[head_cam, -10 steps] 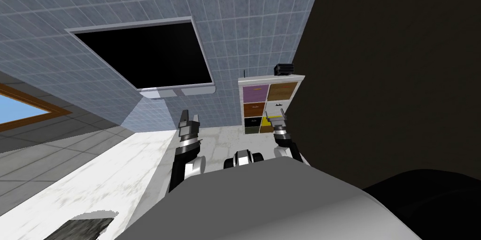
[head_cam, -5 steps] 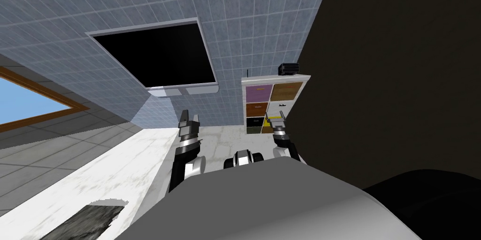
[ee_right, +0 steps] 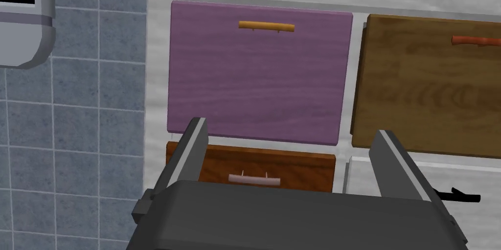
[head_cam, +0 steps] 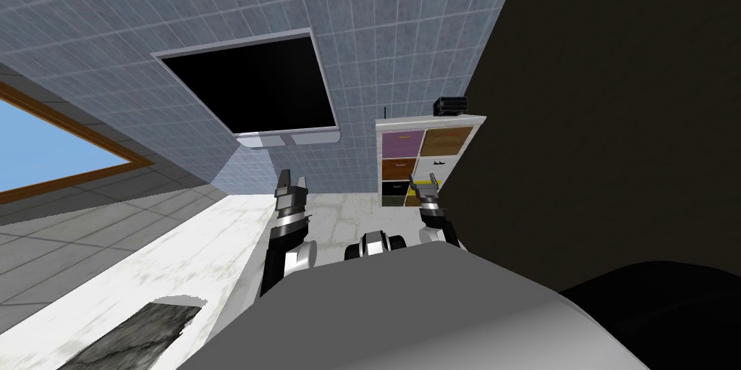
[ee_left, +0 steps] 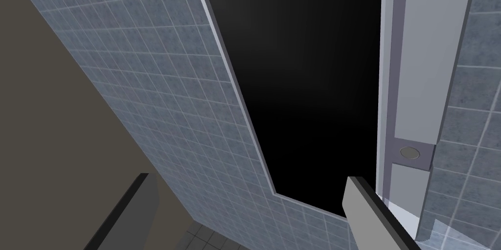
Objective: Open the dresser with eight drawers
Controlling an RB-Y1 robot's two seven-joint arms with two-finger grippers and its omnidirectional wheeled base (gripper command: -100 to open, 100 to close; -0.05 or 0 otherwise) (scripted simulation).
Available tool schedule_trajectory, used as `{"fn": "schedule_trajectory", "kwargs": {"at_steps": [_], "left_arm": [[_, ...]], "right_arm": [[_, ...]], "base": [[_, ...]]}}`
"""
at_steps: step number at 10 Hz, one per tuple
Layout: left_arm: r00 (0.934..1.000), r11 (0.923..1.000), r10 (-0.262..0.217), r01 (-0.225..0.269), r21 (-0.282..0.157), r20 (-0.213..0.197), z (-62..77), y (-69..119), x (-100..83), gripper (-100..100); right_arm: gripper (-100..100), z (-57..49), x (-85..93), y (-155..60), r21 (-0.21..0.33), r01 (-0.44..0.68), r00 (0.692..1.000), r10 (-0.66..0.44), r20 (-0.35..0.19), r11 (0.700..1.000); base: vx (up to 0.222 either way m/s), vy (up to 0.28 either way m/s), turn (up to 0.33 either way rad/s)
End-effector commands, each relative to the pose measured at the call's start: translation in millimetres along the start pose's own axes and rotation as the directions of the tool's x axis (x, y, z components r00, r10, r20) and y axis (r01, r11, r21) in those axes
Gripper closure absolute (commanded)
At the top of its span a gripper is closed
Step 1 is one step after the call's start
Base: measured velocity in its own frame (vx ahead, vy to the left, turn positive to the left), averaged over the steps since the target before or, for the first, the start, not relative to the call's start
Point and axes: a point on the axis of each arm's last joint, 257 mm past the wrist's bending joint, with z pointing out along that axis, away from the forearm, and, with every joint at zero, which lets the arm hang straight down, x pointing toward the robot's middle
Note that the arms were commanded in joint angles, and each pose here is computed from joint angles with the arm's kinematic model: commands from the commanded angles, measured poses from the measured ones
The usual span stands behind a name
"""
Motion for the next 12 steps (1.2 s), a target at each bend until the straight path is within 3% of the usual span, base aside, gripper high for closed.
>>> {"fn": "schedule_trajectory", "kwargs": {"at_steps": [1, 5, 7, 8, 10, 12], "left_arm": [[1.0000, 1.0000, 0.000, 0.000, 0.000, 0.000, 0.0, 0.0, 0.0, 0], [1.0000, 1.0000, 0.000, 0.000, 0.000, 0.000, 0.0, 0.0, 0.0, 0], [1.0000, 1.0000, 0.000, 0.000, 0.000, 0.000, 0.0, 0.0, 0.0, 0], [1.0000, 1.0000, 0.000, 0.000, 0.000, 0.000, 0.0, 0.0, 0.0, 0], [1.0000, 1.0000, 0.000, 0.000, 0.000, 0.000, 0.0, 0.0, 0.0, 0], [1.0000, 1.0000, 0.000, 0.000, 0.000, 0.000, 0.0, 0.0, 0.0, 0]], "right_arm": [[-100, -0.9, -4.7, 2, -0.009, -0.082, 0.997, 0.082, 0.004, 0.997], [-100, -6.1, -23.7, 7, -0.051, -0.240, 0.970, 0.242, 0.021, 0.969], [-100, -6.1, -23.7, 7, -0.052, -0.282, 0.959, 0.283, 0.018, 0.958], [-100, -8.6, -33.4, 10, -0.076, -0.339, 0.940, 0.341, 0.023, 0.938], [-100, -8.6, -33.4, 10, -0.076, -0.373, 0.927, 0.376, 0.020, 0.925], [-100, -11.0, -43.2, 13, -0.102, -0.450, 0.891, 0.454, 0.019, 0.887]], "base": [[0.001, 0.008, -0.011], [0.008, 0.009, 0.074], [0.009, 0.005, 0.035], [0.013, 0.005, 0.108], [0.012, 0.000, 0.039], [0.021, -0.003, 0.091]]}}
